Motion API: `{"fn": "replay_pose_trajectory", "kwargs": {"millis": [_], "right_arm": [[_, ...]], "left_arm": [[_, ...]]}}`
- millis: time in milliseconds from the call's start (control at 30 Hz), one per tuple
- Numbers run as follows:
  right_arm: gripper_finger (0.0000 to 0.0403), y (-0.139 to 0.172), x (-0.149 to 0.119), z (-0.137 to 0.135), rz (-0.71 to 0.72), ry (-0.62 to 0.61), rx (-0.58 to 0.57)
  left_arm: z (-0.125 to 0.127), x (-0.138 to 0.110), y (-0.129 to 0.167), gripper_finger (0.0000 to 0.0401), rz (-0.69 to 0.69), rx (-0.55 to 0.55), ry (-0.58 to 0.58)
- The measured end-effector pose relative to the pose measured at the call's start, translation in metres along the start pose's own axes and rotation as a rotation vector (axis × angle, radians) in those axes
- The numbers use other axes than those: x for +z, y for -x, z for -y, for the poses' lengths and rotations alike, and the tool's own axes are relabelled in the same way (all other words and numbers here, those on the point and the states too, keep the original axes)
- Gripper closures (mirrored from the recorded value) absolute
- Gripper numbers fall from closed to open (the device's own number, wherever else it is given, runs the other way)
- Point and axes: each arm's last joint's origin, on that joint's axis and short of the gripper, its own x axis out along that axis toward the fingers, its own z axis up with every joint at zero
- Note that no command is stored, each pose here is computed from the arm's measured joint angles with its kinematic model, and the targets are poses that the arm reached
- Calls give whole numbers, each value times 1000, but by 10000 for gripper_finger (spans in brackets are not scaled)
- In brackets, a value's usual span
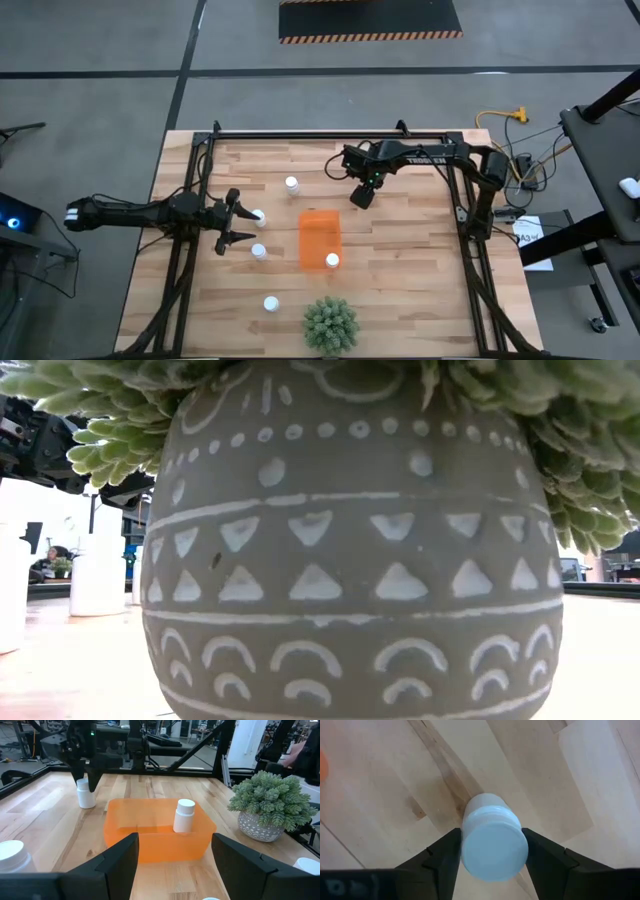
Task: Pick and place pill bottles into a basket
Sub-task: Put the white pill bottle into the orange bin
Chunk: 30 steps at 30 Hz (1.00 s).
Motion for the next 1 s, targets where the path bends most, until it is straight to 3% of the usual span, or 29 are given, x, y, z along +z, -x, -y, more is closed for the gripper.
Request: {"fn": "replay_pose_trajectory", "kwargs": {"millis": [333,633,1000], "right_arm": [[235,3,0,0,11,12,1],[252,26,0,-1,6,21,6],[252,49,2,-35,54,108,77]], "left_arm": [[0,0,0,168,0,0,0],[0,0,0,168,0,0,0],[0,0,0,168,0,1,0]]}}
